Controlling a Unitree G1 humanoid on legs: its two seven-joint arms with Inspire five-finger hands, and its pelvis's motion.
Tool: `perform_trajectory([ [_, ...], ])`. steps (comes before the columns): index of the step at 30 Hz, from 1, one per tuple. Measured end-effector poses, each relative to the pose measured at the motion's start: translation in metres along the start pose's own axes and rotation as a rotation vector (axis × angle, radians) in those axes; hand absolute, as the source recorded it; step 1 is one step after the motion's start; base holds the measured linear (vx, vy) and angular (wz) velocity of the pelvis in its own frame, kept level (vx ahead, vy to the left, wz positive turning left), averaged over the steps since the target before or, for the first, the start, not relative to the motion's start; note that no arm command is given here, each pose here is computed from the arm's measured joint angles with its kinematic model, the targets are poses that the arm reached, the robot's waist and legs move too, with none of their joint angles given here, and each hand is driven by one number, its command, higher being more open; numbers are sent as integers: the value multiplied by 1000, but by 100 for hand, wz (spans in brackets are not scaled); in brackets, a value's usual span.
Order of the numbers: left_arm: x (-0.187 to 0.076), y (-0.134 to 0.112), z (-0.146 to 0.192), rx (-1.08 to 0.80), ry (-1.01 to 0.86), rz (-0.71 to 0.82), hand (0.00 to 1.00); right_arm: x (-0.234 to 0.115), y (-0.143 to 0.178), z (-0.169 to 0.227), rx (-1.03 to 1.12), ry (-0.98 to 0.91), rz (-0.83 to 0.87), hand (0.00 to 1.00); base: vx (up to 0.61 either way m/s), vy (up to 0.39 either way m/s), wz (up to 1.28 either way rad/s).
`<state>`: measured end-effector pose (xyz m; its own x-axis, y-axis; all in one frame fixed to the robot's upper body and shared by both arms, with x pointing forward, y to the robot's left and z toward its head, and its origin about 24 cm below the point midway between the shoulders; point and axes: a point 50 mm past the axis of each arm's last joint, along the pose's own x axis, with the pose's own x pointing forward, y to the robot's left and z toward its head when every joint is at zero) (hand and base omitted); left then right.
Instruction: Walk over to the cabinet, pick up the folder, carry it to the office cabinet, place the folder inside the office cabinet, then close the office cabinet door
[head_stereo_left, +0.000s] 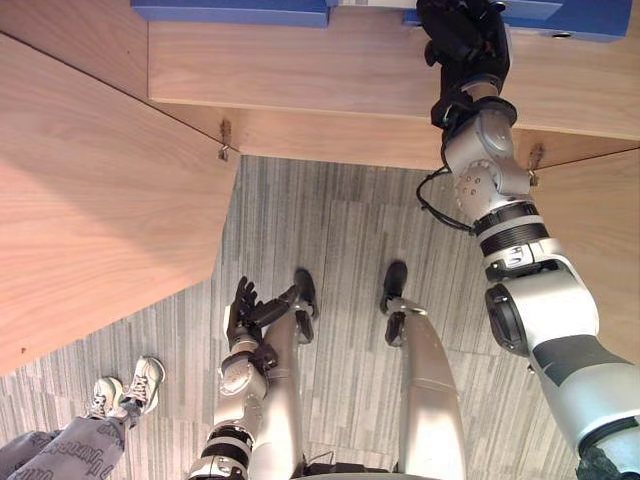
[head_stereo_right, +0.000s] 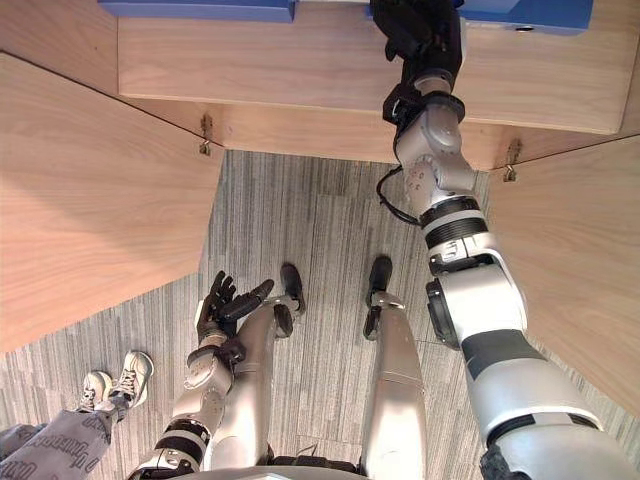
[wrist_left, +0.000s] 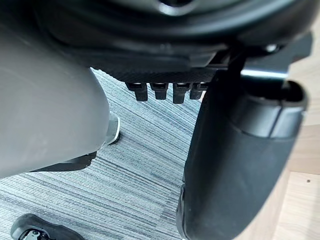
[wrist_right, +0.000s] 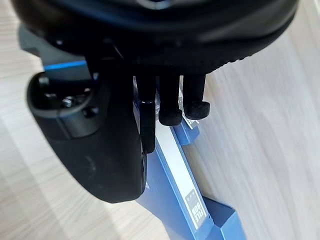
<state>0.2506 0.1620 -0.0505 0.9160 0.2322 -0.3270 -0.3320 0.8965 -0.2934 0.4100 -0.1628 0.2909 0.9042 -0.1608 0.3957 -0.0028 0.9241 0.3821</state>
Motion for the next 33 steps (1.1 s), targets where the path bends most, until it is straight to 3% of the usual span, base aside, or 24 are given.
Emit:
perform_trajectory([
  [5,0,-2,1,-5,-1,0,100,-17,-10,7,45,-78,15,0,0,-4,2],
  [8,-2,-4,-4,-7,28,-4,100,-62,-36,-2,74,-174,18,0,23,3,6],
  [13,-16,8,-23,5,90,14,100,-147,-49,-49,61,-135,55,0,-3,-5,-9],
  [17,-31,26,-47,61,191,34,100,-213,-70,-112,-44,137,33,0,110,-10,-12],
  [21,-46,58,-72,138,335,88,100,-280,-116,-177,-356,526,-26,0,204,-12,1],
  [22,-48,63,-75,150,350,98,100,-294,-128,-188,-413,610,-49,100,127,12,-4],
  [27,-65,96,-80,214,398,157,100,-379,-184,-216,-552,1014,-260,100,170,45,-28],
  [33,-78,114,-91,302,484,169,100,-422,-214,-211,-535,1162,-465,100,75,51,-40],
])
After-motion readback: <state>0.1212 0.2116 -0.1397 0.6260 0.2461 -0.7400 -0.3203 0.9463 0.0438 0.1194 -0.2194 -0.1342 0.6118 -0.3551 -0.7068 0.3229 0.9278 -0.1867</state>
